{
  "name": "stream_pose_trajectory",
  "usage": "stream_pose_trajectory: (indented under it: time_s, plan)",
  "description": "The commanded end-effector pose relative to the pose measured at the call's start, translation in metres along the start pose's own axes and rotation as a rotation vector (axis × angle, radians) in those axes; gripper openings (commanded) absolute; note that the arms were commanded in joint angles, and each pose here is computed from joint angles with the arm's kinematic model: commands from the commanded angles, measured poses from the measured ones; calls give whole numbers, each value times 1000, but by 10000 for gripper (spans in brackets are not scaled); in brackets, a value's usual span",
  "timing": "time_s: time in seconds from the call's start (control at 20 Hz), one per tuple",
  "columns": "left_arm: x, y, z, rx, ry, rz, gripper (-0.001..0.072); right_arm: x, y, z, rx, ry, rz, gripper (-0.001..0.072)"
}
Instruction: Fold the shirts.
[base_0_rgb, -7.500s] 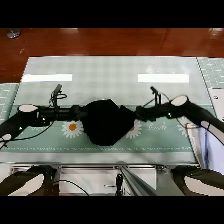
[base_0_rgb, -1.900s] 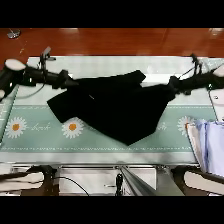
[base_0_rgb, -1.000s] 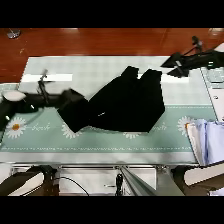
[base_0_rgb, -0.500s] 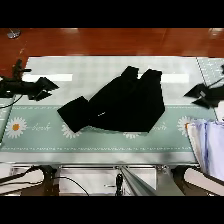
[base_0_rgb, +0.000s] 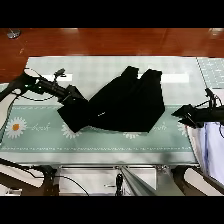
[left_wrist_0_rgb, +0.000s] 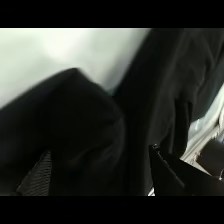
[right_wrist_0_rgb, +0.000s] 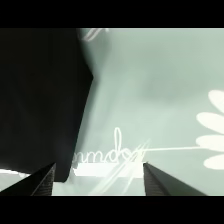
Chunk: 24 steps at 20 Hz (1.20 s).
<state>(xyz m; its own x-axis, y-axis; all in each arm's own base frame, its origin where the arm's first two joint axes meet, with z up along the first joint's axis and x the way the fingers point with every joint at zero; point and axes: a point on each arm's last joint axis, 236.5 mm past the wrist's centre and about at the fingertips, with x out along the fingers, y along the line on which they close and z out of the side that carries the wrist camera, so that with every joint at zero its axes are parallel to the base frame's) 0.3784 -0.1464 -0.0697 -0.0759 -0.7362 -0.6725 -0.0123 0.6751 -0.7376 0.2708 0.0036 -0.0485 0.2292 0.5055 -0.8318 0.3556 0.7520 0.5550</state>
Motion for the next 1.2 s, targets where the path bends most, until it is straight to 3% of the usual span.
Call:
stream_pose_trajectory:
  time_s: [0.0, 0.05, 0.45, 0.9, 0.95, 1.05, 1.1, 1.15]
  plan:
    - [17, -5, 4, 36, 14, 9, 336, 10, 6, -16, -32, 58, -13, 626]
    - [17, -5, 5, 53, 10, 9, 34, 17, 6, -20, -42, 68, -33, 626]
    - [17, -6, 2, 55, 22, 5, 23, 79, 50, -73, -143, 290, -38, 626]
    - [17, -6, 3, 54, 19, 6, 23, 121, 99, -60, -176, 254, 25, 604]
    - [17, -6, 2, 54, 19, 6, 23, 123, 106, -57, -179, 237, 38, 489]
    - [15, -9, 2, 55, 17, 4, 24, 123, 118, -49, -206, 204, 55, 98]
    - [11, -13, 3, 64, 6, 3, 23, 121, 124, -46, -235, 198, 64, 23]
    - [4, -20, 7, 74, -21, -7, 24, 116, 132, -43, -264, 200, 74, 23]
